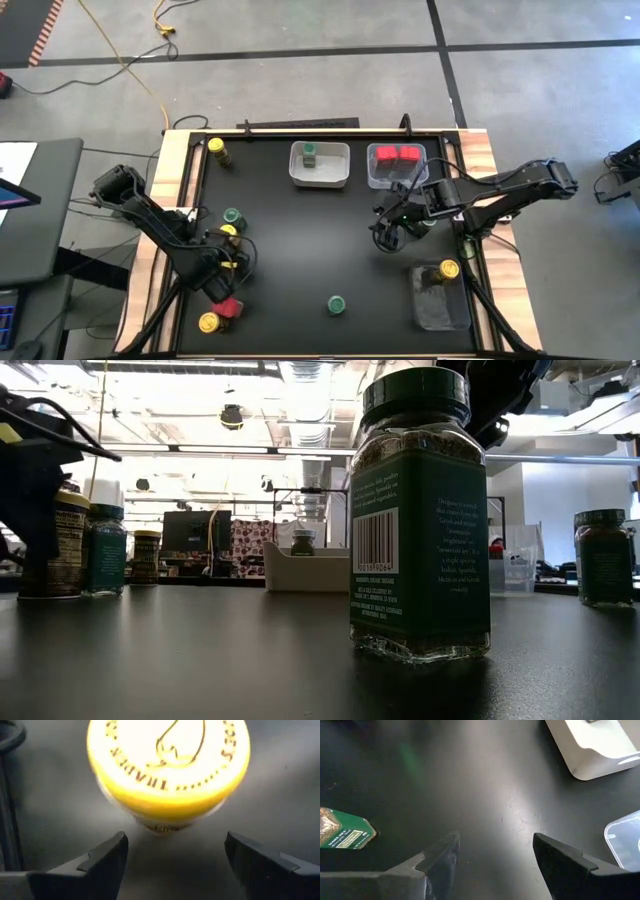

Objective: Sort spices by type
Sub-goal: Put the middle yellow seasoning can into the black bin

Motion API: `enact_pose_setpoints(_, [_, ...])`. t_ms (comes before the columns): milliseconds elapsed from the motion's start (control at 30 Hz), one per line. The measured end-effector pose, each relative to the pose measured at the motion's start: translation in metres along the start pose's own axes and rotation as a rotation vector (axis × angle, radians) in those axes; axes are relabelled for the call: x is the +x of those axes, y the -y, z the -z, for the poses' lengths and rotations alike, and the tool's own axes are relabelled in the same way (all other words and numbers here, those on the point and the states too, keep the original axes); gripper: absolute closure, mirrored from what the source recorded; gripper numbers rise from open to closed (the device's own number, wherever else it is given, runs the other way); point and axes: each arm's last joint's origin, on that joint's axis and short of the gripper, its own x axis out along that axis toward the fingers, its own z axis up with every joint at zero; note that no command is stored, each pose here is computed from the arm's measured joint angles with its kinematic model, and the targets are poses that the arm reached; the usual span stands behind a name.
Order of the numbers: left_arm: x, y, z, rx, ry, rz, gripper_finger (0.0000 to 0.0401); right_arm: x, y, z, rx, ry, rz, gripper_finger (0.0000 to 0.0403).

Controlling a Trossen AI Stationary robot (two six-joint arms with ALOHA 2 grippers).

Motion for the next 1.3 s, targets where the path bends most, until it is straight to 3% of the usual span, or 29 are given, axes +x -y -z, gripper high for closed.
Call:
enact_pose_setpoints(367, [0.014, -0.004, -0.004, -0.039, 0.041, -0.011, 0.0088, 0.0, 0.0, 0.0, 0.0, 0.001, 0.0, 0.0121])
enact_pose_setpoints(900, [0.014, -0.005, -0.004, -0.022, 0.05, -0.014, 0.0215, 0.0, 0.0, 0.0, 0.0, 0.001, 0.0, 0.0121])
enact_pose_setpoints(1300, [0.006, 0.002, -0.004, -0.026, 0.021, 0.006, 0.0224, 0.0, 0.0, 0.0, 0.0, 0.001, -0.001, 0.0121])
